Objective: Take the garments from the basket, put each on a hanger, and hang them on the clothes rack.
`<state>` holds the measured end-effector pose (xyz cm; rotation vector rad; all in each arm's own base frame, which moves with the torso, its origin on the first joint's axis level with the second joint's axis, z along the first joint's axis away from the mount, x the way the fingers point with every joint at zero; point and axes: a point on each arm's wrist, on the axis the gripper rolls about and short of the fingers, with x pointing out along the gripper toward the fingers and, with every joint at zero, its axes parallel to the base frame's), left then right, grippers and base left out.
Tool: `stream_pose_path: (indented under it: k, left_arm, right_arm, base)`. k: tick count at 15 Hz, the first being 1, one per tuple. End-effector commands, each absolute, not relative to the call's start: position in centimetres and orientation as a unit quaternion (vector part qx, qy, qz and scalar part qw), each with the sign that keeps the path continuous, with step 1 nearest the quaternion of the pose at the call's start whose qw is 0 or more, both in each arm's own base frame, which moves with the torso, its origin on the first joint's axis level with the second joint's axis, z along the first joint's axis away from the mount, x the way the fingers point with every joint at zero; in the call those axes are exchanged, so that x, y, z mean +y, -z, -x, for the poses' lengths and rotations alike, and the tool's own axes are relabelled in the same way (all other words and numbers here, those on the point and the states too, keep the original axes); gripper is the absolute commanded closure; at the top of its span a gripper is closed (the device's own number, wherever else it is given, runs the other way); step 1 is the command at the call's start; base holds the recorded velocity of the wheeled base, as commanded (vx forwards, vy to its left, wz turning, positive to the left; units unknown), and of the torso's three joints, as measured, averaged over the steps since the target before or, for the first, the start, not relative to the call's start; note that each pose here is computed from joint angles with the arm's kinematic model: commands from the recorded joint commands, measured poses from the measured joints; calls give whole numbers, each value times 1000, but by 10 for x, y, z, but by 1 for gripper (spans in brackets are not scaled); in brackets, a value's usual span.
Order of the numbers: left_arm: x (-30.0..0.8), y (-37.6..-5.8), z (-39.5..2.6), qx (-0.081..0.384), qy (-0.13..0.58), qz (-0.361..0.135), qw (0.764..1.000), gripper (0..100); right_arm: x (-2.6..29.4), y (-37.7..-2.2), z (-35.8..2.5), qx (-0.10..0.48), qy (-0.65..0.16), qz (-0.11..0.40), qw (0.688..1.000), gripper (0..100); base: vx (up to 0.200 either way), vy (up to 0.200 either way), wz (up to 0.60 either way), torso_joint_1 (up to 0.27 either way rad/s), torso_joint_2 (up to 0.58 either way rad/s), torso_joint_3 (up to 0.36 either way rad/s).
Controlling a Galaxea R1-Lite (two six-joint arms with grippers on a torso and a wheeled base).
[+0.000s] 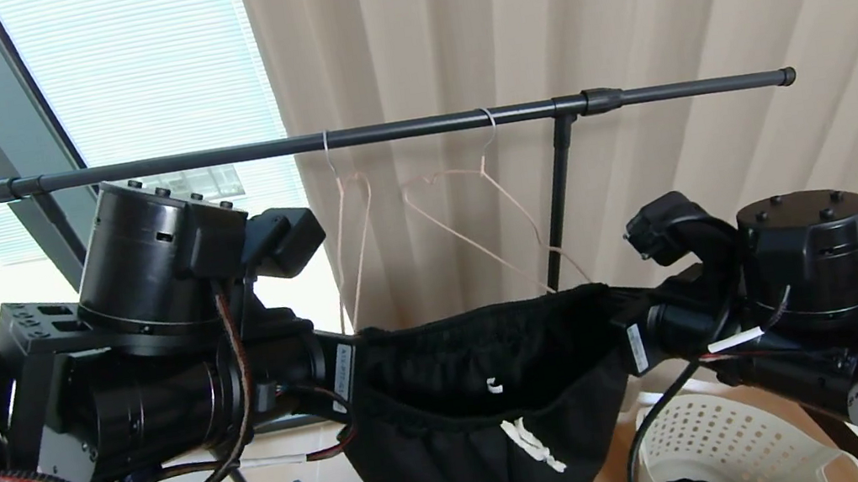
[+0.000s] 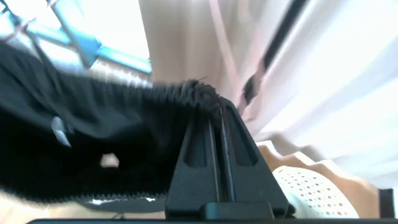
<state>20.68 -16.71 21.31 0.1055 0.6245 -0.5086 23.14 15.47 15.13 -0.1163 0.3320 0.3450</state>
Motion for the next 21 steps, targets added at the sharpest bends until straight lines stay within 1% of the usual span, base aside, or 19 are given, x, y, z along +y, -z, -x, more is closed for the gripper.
stream_pose_path:
  k: [1,3,5,7,9,11,12,14,17,19,20,21]
  left_arm:
    - [-162,-207,-200,313,246,-56,916,0]
    - [-153,-207,-190,312,252,-60,914,0]
    - [-144,-208,-184,312,264,-48,911,0]
    - [-135,-210,-194,311,238,-37,919,0]
    - [-137,-207,-223,318,201,-24,926,0]
    - [-150,-205,-249,322,167,-6,932,0]
    - [-162,-200,-270,323,143,-5,935,0]
    - [-178,-192,-300,321,118,-6,940,0]
    - [-196,-179,-331,316,101,-11,943,0]
    - [-210,-168,-357,309,76,10,948,0]
    - [-212,-166,-360,307,72,12,949,0]
    - [-216,-158,-375,305,56,19,951,0]
  right_arm:
    - [154,-167,-234,137,-153,48,978,100]
    - [155,-172,-236,137,-131,51,981,100]
    - [155,-175,-237,144,-123,55,980,100]
    - [152,-177,-233,143,-118,55,981,100]
    - [149,-174,-229,147,-111,57,981,100]
    - [144,-177,-222,142,-108,55,982,100]
    - [140,-179,-216,139,-108,53,983,100]
    - [133,-179,-205,138,-109,54,983,100]
    - [130,-179,-191,136,-121,55,982,100]
    - [127,-176,-185,138,-124,57,981,100]
    - [127,-176,-184,138,-125,57,981,100]
    - [126,-176,-180,137,-129,57,981,100]
  base:
    - [0,0,0,0,0,0]
    - [0,0,0,0,0,0]
    - [0,0,0,0,0,0]
    - [0,0,0,0,0,0]
    - [0,0,0,0,0,0]
    - [0,0,0,0,0,0]
    - [0,0,0,0,0,0]
    - [0,0,0,0,0,0]
    - [0,0,0,0,0,0]
    - [0,0,0,0,0,0]
    - [0,0,0,0,0,0]
    - [0,0,0,0,0,0]
